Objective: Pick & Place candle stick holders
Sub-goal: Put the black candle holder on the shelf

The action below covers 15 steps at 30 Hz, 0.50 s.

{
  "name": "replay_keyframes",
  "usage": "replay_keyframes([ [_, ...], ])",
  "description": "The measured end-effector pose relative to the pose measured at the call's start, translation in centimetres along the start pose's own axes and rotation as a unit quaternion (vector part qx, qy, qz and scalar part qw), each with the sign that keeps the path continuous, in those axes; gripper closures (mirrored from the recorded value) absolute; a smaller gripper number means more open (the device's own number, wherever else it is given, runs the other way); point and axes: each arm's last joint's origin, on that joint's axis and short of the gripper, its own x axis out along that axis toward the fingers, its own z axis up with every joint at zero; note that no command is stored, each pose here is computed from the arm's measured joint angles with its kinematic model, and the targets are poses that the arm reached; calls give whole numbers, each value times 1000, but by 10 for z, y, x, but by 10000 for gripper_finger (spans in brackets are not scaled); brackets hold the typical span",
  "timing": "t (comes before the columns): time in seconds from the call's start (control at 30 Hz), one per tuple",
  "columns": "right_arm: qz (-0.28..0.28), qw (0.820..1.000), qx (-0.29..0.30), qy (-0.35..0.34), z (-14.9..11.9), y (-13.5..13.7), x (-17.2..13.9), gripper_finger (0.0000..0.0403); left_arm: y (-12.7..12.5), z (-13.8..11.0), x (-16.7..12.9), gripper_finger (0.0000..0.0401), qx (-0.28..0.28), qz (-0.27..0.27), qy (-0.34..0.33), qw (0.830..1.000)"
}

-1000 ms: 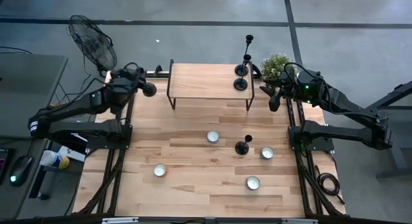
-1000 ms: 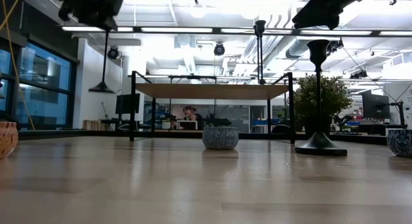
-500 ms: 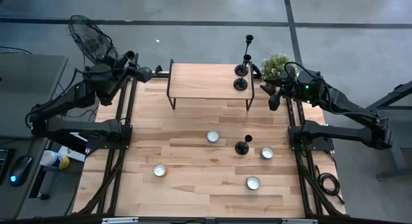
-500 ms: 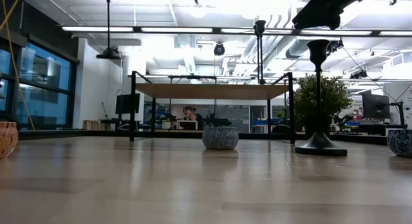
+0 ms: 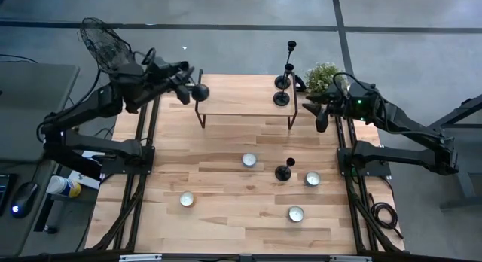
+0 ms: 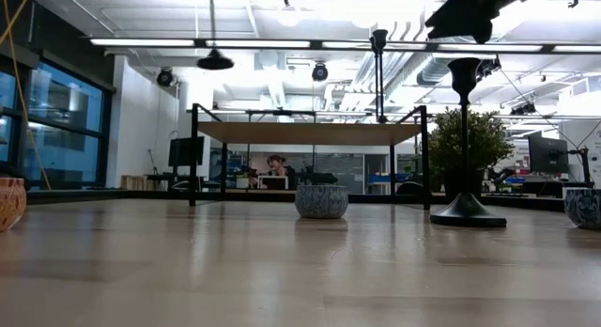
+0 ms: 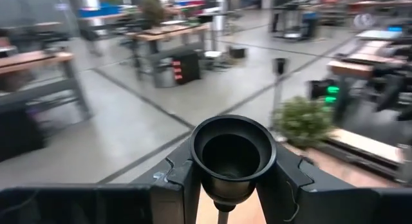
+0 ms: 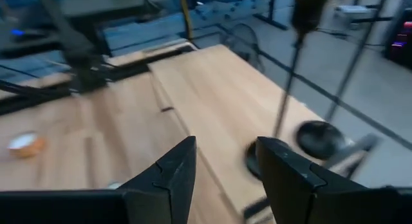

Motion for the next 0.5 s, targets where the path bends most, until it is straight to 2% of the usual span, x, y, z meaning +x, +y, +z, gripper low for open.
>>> replay_keyframes([
  [0.17, 82, 996, 7, -47, 10, 6, 1, 249, -10, 6, 12, 286, -14, -51, 5, 999],
  [0.33, 131, 987, 1, -90, 21, 20, 15, 249, -21, 4, 26, 286, -19, -97, 13, 995],
  [0.5, 124, 987, -21, -98, 22, 36, 37, 249, -29, 2, 39, 286, -34, -129, 9, 991],
])
